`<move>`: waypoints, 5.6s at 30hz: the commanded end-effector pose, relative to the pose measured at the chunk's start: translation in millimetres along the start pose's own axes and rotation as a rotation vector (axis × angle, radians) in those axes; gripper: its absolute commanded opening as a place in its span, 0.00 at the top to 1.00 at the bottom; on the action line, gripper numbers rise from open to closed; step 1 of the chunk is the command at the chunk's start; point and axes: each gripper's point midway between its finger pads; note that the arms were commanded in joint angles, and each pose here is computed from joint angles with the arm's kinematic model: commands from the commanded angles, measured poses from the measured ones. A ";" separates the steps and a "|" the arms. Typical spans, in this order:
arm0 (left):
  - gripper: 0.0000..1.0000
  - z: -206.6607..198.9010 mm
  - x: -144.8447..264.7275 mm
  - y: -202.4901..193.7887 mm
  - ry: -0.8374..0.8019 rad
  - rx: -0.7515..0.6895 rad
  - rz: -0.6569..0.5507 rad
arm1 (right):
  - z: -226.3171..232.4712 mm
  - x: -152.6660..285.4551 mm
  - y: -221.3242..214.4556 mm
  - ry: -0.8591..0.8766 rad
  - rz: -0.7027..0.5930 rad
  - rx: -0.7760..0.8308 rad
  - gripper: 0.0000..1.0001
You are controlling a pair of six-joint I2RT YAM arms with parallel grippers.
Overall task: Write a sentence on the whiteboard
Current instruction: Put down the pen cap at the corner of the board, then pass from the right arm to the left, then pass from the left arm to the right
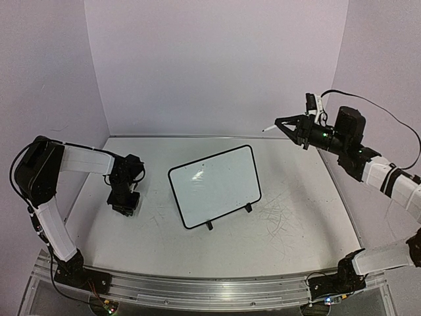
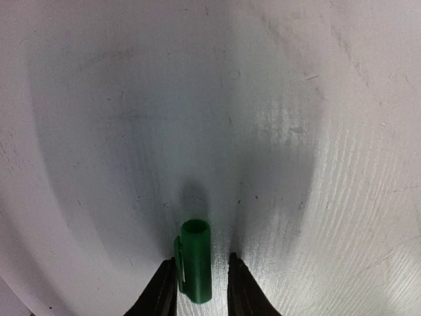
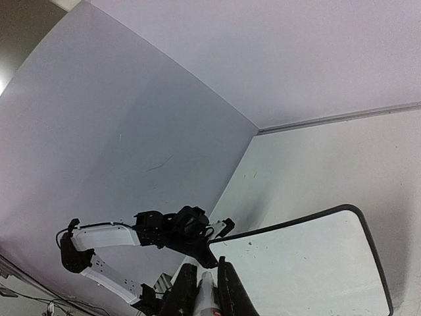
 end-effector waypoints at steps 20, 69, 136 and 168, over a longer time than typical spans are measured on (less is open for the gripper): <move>0.23 -63.2 257.7 93.4 -0.520 -0.062 -0.587 | 5.7 -25.3 -27.4 -0.053 0.088 0.171 1.00; 1.00 -231.9 371.2 -32.1 -1.438 -0.652 -0.717 | 137.8 -116.2 -131.8 0.426 0.345 0.139 0.59; 1.00 -234.7 340.5 -52.3 -1.409 -0.754 -0.559 | 130.7 -101.3 -144.7 0.480 0.494 0.235 0.45; 1.00 -231.2 317.9 -85.3 -1.444 -0.856 -0.330 | 109.0 -97.2 -202.0 0.541 0.788 0.264 0.62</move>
Point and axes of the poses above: each gripper's point midway between its finger pads, its own x axis back along the fingers, its own z axis along the line the jaws close on, y = z × x, and after that the axes turned 2 degrees about x, right-handed
